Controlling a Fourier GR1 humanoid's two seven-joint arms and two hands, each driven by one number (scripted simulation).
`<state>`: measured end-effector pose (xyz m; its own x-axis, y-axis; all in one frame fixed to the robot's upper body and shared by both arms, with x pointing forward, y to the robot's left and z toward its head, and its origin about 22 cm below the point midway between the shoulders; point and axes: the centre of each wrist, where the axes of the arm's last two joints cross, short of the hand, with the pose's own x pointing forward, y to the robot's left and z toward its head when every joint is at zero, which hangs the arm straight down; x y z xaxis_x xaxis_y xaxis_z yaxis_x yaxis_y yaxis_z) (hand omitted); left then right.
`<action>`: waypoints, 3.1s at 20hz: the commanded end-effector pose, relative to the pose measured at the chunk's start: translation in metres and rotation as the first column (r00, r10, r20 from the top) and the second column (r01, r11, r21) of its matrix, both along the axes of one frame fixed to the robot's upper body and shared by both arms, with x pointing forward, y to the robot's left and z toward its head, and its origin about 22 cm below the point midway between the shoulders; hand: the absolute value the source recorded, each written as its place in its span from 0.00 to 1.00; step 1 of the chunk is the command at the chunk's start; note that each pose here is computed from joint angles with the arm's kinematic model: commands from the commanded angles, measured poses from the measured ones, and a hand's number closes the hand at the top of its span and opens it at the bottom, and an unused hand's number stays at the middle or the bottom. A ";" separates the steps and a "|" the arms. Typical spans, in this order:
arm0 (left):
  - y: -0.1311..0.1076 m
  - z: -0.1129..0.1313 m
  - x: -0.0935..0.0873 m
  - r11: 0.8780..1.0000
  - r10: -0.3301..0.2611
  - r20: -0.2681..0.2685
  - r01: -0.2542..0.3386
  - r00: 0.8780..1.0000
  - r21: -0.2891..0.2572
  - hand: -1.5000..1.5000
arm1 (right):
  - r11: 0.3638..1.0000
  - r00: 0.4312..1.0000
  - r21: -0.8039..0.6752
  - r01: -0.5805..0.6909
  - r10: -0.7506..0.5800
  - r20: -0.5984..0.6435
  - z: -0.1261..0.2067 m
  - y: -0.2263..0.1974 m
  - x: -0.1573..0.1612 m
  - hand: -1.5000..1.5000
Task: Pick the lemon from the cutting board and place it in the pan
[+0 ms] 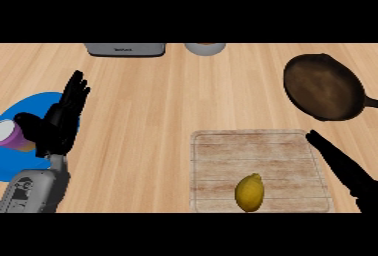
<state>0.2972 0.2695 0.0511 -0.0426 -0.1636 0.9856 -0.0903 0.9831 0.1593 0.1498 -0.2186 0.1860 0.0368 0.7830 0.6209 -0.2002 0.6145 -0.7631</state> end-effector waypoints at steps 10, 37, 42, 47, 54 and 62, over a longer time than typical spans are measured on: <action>0.012 -0.011 -0.007 1.000 0.013 0.005 -0.013 1.000 -0.007 0.50 | 0.988 0.992 -0.119 0.103 -0.111 -0.063 -0.014 0.033 0.002 0.00; 0.002 -0.005 -0.005 1.000 0.007 0.008 -0.007 1.000 -0.009 0.50 | 0.929 0.957 -0.367 -0.050 -0.061 -0.284 -0.086 0.064 0.049 0.00; -0.006 0.011 -0.002 1.000 0.023 0.023 -0.023 0.999 -0.002 0.50 | 0.936 0.946 -0.344 -0.077 -0.041 -0.322 -0.100 0.058 0.037 0.00; 0.008 -0.008 0.000 1.000 0.015 -0.023 -0.015 1.000 -0.007 0.50 | 0.932 0.946 -0.355 -0.072 -0.048 -0.320 -0.112 0.048 0.065 0.00; 0.011 -0.014 -0.003 1.000 0.024 0.004 -0.024 1.000 -0.005 0.50 | 0.915 0.930 -0.389 -0.109 -0.045 -0.364 -0.116 0.049 0.055 0.00; -0.018 -0.007 -0.014 1.000 0.003 0.003 -0.003 1.000 -0.005 0.50 | 0.925 0.910 -0.347 -0.155 -0.003 -0.414 -0.160 0.067 0.085 1.00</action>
